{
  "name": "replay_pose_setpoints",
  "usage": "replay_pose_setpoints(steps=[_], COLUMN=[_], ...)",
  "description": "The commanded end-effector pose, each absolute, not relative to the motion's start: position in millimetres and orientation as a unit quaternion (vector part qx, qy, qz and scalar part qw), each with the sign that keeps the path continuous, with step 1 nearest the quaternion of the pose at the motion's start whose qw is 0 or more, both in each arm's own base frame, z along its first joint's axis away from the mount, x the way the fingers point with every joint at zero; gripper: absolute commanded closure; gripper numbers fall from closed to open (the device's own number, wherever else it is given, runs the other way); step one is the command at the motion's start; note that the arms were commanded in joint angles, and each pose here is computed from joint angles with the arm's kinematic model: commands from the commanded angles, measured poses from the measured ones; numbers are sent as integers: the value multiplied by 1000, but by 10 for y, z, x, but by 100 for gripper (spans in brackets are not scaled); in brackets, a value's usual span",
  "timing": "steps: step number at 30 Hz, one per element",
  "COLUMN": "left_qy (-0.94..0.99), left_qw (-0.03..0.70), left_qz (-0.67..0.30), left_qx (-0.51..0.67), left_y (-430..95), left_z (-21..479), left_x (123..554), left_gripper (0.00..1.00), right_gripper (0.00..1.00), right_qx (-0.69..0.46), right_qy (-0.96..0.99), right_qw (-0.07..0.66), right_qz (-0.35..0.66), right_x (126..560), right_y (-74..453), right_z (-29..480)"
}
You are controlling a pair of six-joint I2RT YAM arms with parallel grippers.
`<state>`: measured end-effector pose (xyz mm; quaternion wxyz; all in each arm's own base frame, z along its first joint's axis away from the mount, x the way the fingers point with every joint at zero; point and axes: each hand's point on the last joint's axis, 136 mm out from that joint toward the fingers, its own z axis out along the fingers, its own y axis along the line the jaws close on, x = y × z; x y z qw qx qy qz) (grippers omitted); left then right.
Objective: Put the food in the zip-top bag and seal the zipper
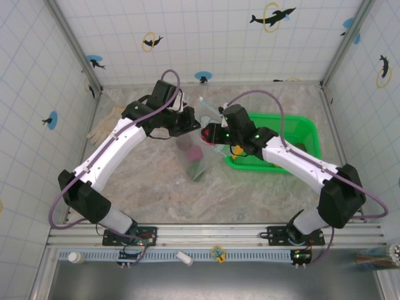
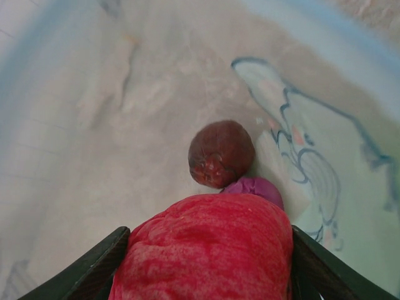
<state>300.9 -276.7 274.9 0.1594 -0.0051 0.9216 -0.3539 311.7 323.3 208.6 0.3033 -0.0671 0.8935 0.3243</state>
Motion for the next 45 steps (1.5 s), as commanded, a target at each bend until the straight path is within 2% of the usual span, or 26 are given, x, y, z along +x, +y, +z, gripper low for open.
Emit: replay_pose_setpoints(steps=[1, 3, 6, 17, 24, 28, 35, 39, 45], left_qy=[917, 916, 916, 923, 919, 918, 911, 915, 916], left_qw=[187, 191, 194, 199, 193, 194, 195, 184, 179], left_qz=[-353, -352, -350, -326, -340, -344, -361, -358, -359], left_qx=[-17, -23, -29, -48, -46, -44, -39, -33, -31], left_y=[-2606, -2554, -2495, -2337, -2397, -2411, -2459, -2479, -2478], left_z=[2945, 2957, 2946, 2879, 2864, 2869, 2772, 2611, 2547], left_x=[3023, 3035, 3049, 3101, 3119, 3122, 3116, 3098, 3067], left_gripper=[100, 100, 100, 100, 100, 100, 100, 100, 100], right_gripper=[31, 19, 12, 17, 20, 22, 22, 19, 18], right_qx=[-77, -80, -85, -107, -80, -24, 105, 107, 126], right_qy=[889, 888, 882, 829, 822, 854, 934, 944, 967], right_qw=[312, 313, 326, 363, 397, 393, 316, 308, 222], right_qz=[327, 328, 330, 411, 401, 340, 130, 44, -4], right_x=[3089, 3086, 3126, 3172, 3189, 3228, 3216, 3247, 3135], right_y=[3404, 3426, 3419, 3252, 2724, 2209, 965, 680, 414], right_z=[2241, 2263, 2391, 3082, 3211, 2934, 2014, 1794, 1216])
